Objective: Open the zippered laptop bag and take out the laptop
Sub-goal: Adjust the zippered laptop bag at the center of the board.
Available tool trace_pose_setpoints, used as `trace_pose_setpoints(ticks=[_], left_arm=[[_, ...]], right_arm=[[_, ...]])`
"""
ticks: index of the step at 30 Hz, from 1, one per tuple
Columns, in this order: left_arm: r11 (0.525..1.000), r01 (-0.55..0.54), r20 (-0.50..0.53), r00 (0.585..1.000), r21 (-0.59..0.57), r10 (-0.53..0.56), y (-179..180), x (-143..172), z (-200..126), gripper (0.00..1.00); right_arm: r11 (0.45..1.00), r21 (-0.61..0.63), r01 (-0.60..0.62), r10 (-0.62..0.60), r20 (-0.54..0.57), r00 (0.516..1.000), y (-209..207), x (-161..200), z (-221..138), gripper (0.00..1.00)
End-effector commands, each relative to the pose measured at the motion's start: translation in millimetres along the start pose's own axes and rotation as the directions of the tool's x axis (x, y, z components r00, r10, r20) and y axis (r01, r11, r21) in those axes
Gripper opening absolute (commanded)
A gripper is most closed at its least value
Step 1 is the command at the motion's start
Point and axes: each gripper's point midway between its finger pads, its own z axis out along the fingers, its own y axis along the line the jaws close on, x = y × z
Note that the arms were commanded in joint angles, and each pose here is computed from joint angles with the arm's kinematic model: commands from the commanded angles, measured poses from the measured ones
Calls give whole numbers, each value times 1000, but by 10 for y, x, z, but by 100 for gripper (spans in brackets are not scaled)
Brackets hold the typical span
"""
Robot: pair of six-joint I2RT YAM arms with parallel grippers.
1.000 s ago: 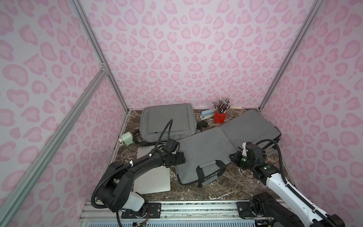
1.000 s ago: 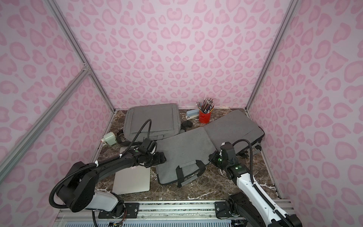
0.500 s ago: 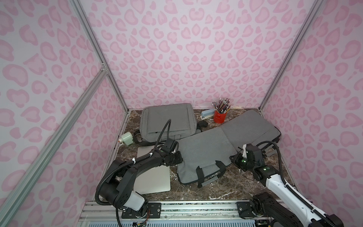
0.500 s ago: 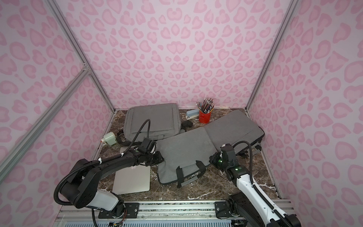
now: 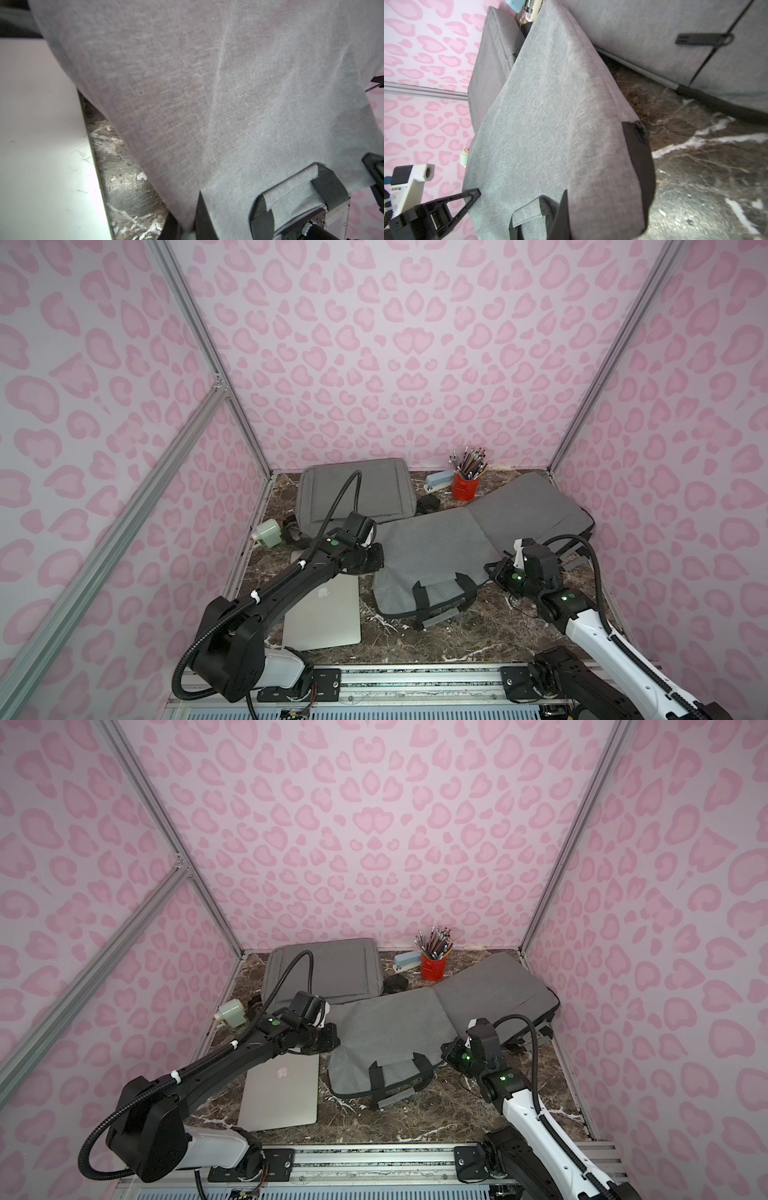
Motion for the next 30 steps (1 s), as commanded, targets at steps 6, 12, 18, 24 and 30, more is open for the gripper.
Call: trace_pose_setpoints(ticks=[6,12,18,24,30], left_arm=[[987,-160,147,976,-31,163,-50,-763,-405,2],[988,-136,165,975,-75,147,287,-1294,-383,2],[983,-116,143,980,-144,137,682,-1742,-173,2],[977,-98,104,987,-190,120,941,-1861,98,9],[958,-104,29,993,-267,116,1130,-1788,211,44]], right_arm=[[957,-261,129,-117,61,991,993,-103,5,0],[950,-276,143,-132,60,989,1299,-33,348,0],[946,-288,148,-153,5,988,1554,148,781,0],[957,-240,164,-172,-15,985,1508,292,1092,0],[967,-206,152,-167,-57,984,1338,422,1253,0]])
